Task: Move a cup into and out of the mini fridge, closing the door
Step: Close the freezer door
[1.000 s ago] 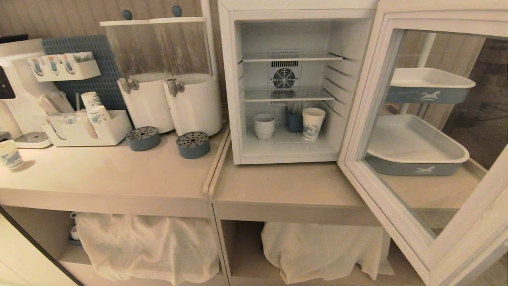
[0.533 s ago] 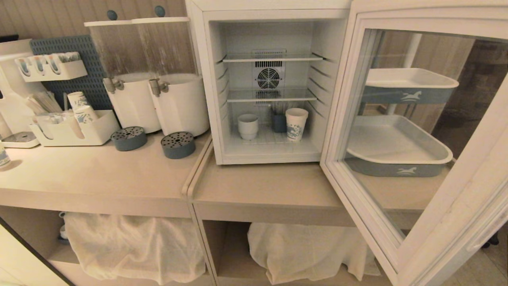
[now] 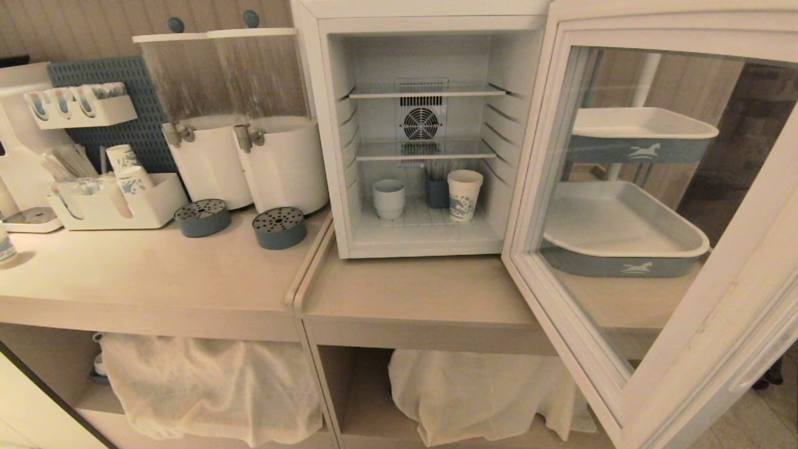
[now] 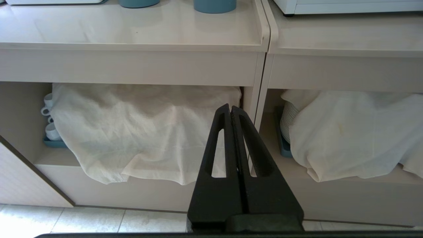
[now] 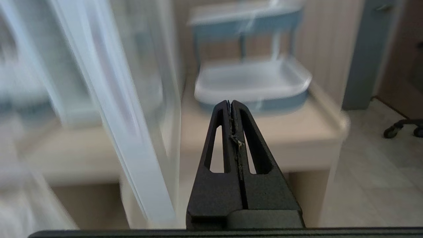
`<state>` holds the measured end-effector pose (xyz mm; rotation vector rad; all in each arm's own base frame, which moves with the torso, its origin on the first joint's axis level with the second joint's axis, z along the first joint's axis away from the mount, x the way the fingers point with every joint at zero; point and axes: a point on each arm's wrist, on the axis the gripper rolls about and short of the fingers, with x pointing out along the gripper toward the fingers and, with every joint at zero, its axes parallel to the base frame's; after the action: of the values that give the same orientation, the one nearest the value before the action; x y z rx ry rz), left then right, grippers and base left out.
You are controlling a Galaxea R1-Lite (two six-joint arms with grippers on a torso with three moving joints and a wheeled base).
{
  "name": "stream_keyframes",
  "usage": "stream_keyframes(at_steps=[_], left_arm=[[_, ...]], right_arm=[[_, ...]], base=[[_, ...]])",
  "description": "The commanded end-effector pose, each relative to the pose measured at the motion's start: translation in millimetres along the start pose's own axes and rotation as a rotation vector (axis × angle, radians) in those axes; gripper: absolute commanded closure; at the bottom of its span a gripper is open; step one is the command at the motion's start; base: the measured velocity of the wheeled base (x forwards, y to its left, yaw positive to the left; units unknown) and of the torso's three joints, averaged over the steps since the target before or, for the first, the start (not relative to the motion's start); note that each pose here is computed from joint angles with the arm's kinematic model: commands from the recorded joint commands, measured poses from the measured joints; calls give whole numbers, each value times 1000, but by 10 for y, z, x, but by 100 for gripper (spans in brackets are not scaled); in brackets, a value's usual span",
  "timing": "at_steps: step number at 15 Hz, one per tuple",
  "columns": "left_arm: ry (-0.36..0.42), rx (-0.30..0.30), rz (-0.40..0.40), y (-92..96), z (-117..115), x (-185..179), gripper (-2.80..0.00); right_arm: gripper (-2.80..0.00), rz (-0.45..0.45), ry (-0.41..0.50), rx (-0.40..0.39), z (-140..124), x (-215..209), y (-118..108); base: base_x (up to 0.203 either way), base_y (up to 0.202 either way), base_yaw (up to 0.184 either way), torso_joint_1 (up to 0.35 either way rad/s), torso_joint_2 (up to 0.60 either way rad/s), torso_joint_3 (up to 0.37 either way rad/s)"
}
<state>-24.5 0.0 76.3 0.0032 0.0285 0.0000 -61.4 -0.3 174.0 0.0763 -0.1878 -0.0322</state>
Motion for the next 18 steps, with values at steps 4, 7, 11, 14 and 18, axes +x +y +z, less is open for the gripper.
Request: stream_keyframes(at_steps=[4,7,11,14,18], left_arm=[[-4,0,2,0,1,1,0],[-4,-2,3,0,1,1,0],[-4,-2,3,0,1,1,0],[-4,-2,3,0,1,1,0],[-4,-2,3,0,1,1,0]], right_arm=[[0,-54,278,93,754,1145,97],[0,152,456,108,664,1803,175],[0,395,460,196,478,2540,-213],[0,754,452,281,390,2665,-370],[0,1081,446,357,279,2777,-451]], base=[[0,0,0,0,0,0],[0,0,0,0,0,0],[0,0,0,0,0,0],[0,0,0,0,0,0],[0,0,0,0,0,0]])
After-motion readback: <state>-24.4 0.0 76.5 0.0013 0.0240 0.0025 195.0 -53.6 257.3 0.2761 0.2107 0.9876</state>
